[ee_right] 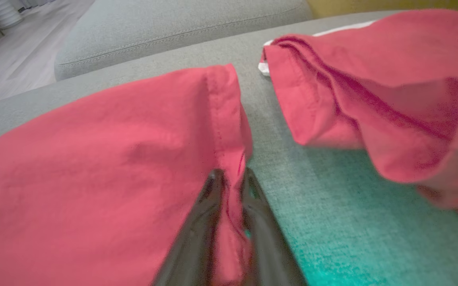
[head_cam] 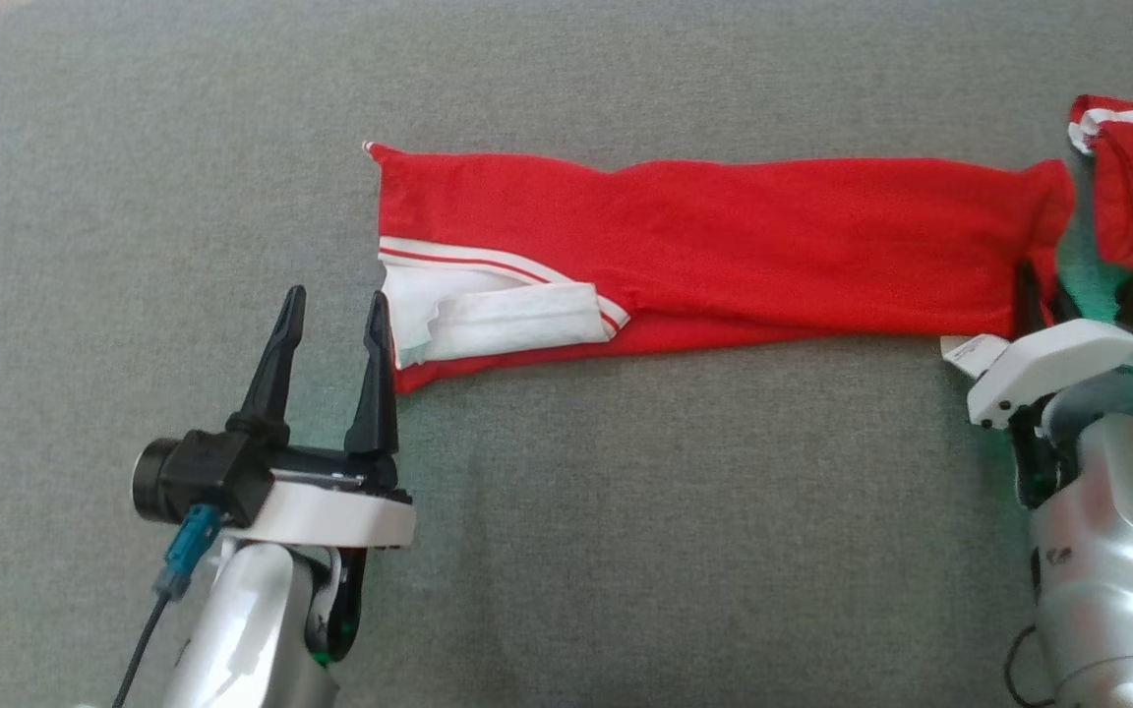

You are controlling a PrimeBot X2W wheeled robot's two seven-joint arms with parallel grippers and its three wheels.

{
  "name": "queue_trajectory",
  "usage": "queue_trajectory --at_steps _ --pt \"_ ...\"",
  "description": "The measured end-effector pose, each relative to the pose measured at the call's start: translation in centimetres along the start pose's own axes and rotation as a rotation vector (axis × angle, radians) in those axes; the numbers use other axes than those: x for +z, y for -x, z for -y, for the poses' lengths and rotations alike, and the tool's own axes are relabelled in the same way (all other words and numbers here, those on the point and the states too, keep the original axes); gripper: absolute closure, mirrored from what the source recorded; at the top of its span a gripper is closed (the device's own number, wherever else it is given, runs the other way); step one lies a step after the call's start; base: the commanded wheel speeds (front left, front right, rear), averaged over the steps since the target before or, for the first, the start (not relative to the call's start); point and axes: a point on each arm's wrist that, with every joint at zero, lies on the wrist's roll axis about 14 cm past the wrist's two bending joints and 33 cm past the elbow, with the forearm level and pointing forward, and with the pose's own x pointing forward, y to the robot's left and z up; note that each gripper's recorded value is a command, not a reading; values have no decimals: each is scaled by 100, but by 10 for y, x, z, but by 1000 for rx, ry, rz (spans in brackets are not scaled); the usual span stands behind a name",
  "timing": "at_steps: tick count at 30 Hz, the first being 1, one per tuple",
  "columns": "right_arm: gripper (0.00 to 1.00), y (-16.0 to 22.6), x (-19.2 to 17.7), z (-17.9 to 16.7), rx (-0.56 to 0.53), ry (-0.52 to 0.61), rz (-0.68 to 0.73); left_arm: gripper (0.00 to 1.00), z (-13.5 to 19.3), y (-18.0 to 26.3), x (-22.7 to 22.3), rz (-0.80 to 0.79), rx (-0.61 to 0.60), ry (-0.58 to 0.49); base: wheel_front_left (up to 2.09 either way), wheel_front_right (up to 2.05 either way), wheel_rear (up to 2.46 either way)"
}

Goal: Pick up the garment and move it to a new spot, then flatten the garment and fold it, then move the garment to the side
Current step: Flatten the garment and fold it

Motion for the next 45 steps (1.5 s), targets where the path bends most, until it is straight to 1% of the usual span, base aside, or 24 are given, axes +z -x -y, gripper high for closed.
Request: queue_trajectory --at_steps 3,5,11,14,16,19,22,26,29,34,37,38,39,40,42,45 --pt "100 2 6 3 2 39 20 0 3 -1 3 9 -8 1 0 0 0" --pt "100 5 18 14 -14 64 54 0 5 -1 7 20 -14 1 0 0 0" --pt "100 26 71 68 -118 111 189 0 15 0 22 58 -38 3 0 0 0" --pt "100 39 88 87 -156 109 228 0 19 2 26 69 -41 8 0 0 0" --pt "100 46 94 91 -163 99 247 0 21 4 28 74 -46 8 0 0 0" --pt "100 55 102 85 -150 94 273 0 25 8 33 87 -53 6 0 0 0" --pt "100 62 111 72 -116 89 306 0 26 14 36 94 -55 5 0 0 0" --pt "100 71 124 43 -50 85 354 0 25 22 40 104 -46 2 0 0 0" --pt "100 77 134 12 23 78 389 0 25 27 46 121 -44 -1 0 0 0" --pt "100 86 141 -51 176 74 420 0 23 35 50 132 -33 -4 0 0 0" --pt "100 91 139 -89 278 94 415 0 20 38 53 140 -25 -6 0 0 0" --pt "100 93 136 -104 325 83 407 0 19 40 54 143 -22 -7 0 0 0" --pt "100 96 128 -132 416 58 387 0 17 42 55 146 -17 -9 0 0 0" --pt "100 98 122 -145 456 53 378 0 17 43 55 146 -14 -9 0 0 0" --pt "100 101 112 -163 512 51 361 0 14 45 56 148 -6 -11 0 0 0" --pt "100 102 99 -180 562 39 335 0 10 48 57 153 8 -14 0 0 0"
